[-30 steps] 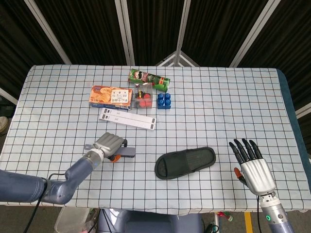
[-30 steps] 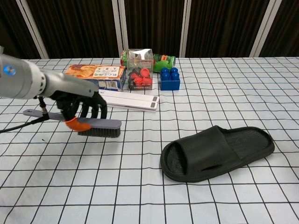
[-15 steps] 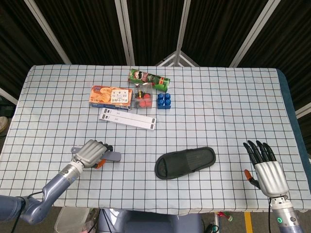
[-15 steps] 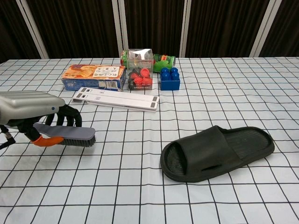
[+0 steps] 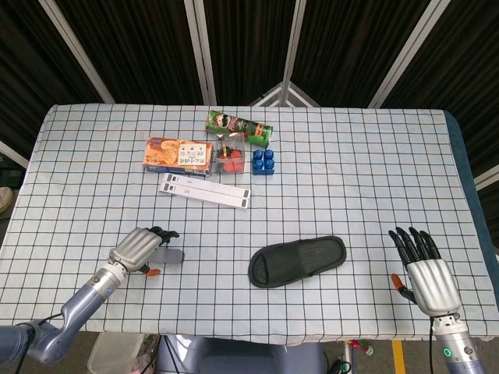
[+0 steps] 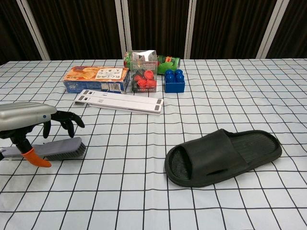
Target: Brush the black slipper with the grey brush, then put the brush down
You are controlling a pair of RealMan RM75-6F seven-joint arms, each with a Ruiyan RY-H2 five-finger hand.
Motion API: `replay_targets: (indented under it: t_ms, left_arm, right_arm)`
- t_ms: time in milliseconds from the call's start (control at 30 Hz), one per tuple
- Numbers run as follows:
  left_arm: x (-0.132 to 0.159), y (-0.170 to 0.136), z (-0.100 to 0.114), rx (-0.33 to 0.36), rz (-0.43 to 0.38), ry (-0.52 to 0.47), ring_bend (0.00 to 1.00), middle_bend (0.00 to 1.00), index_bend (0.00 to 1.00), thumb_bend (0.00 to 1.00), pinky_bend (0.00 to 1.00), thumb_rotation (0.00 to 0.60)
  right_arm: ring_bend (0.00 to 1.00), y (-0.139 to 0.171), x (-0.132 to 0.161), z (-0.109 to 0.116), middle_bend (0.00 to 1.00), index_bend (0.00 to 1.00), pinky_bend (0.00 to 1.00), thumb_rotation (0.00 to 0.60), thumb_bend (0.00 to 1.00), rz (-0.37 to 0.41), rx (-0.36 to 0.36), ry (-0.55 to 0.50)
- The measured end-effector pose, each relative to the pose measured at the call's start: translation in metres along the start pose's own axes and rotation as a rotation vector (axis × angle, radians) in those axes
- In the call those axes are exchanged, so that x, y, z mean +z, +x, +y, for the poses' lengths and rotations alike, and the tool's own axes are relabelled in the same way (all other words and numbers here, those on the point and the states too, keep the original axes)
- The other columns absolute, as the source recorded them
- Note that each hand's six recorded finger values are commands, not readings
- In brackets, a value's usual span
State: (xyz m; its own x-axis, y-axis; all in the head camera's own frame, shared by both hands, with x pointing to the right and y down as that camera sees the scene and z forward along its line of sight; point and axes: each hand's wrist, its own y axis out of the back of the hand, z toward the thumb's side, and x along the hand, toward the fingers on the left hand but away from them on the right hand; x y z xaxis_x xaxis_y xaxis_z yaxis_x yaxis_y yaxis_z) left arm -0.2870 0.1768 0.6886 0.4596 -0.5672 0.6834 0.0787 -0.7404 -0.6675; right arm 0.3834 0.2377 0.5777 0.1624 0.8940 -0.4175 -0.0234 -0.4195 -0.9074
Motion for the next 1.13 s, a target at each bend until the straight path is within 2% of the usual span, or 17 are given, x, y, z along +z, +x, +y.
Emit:
replay_targets:
  t_ms: [67,167,300,500,600,667,833,933,1000,1133]
  left_arm:
    - [0.001,-0.001,0.001,-0.005,-0.003,-0.013,0.1,0.12,0.05,0.08,0.33,0.586]
    - [0.001,-0.004,0.008,0.008,-0.011,-0.038,0.1,0.1,0.05,0.08,0.31,0.549]
    - [0.002,-0.012,0.02,0.037,-0.024,-0.079,0.08,0.1,0.05,0.08,0.28,0.537]
    - [-0.005,-0.047,0.05,0.166,-0.025,-0.104,0.0,0.01,0.0,0.08,0.11,0.542]
    - [-0.023,-0.083,0.056,0.265,0.03,-0.09,0.0,0.0,0.0,0.08,0.04,0.581]
    - [-0.038,-0.114,0.056,0.347,0.103,-0.082,0.0,0.0,0.0,0.08,0.02,0.595]
    - [-0.071,-0.201,0.042,0.524,0.341,-0.063,0.0,0.0,0.0,0.04,0.0,0.6]
    - [-0.08,-0.232,0.037,0.567,0.43,-0.015,0.0,0.0,0.0,0.03,0.0,0.6]
    - [-0.083,-0.238,0.039,0.581,0.451,0.013,0.0,0.0,0.0,0.03,0.0,0.6]
    - [-0.084,-0.237,0.036,0.551,0.458,0.049,0.0,0.0,0.0,0.03,0.0,0.6]
  right_arm:
    - [0.0,0.0,0.0,0.0,0.1,0.0,0.09,0.6,0.38,0.0,0.002,0.0]
    - [0.0,0.0,-0.002,0.001,0.1,0.0,0.09,0.6,0.38,-0.009,-0.005,-0.001]
    - [0.0,0.001,-0.004,0.003,0.1,0.0,0.09,0.6,0.38,-0.016,-0.011,0.0]
    - [0.0,0.006,-0.015,0.012,0.08,0.0,0.07,0.6,0.38,-0.045,-0.042,0.015]
    - [0.0,0.007,-0.023,0.014,0.05,0.0,0.03,0.6,0.38,-0.077,-0.035,0.024]
    - [0.0,0.007,-0.029,0.013,0.03,0.0,0.01,0.6,0.38,-0.106,-0.016,0.026]
    - [0.0,0.009,-0.037,0.012,0.01,0.0,0.0,0.6,0.38,-0.172,0.026,0.015]
    - [0.0,0.013,-0.038,0.014,0.0,0.0,0.0,0.6,0.38,-0.188,0.036,0.015]
    - [0.0,0.015,-0.038,0.015,0.0,0.0,0.0,0.6,0.38,-0.192,0.039,0.018]
    - [0.0,0.017,-0.037,0.018,0.0,0.0,0.0,0.6,0.38,-0.193,0.033,0.022]
